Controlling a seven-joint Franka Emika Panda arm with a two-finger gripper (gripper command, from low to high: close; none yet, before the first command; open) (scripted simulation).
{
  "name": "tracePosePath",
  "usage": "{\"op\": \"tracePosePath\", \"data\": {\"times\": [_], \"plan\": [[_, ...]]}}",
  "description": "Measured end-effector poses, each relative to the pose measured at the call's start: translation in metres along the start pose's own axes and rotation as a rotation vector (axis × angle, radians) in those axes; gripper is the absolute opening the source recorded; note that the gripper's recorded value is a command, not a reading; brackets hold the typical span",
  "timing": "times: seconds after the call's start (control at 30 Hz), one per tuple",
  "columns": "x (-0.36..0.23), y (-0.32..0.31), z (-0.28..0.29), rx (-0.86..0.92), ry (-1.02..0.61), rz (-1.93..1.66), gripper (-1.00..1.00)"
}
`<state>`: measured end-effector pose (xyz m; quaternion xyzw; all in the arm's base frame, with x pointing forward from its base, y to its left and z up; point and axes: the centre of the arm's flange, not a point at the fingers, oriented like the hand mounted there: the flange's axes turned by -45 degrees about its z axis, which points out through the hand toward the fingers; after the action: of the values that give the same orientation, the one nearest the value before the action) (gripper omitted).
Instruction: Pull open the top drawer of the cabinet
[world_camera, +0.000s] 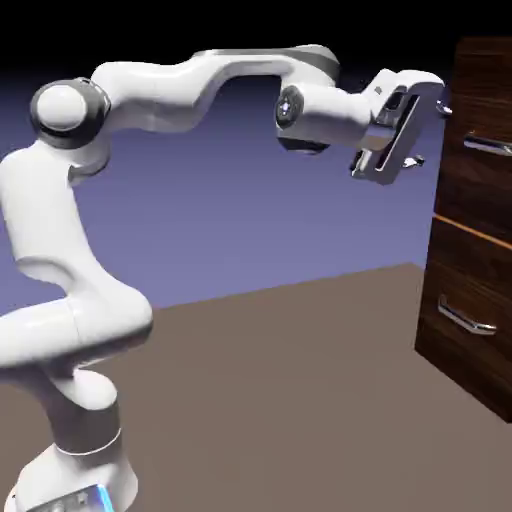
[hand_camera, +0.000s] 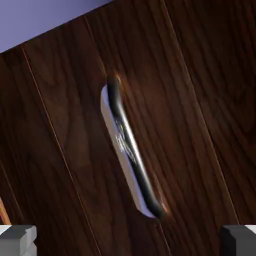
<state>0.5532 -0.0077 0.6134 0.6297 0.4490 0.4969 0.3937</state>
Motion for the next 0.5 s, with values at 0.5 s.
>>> {"op": "tracePosePath", "data": {"times": [0.5], "plan": [[0.002, -0.020, 0.069, -0.128, 0.071, -0.221, 0.00]]}}
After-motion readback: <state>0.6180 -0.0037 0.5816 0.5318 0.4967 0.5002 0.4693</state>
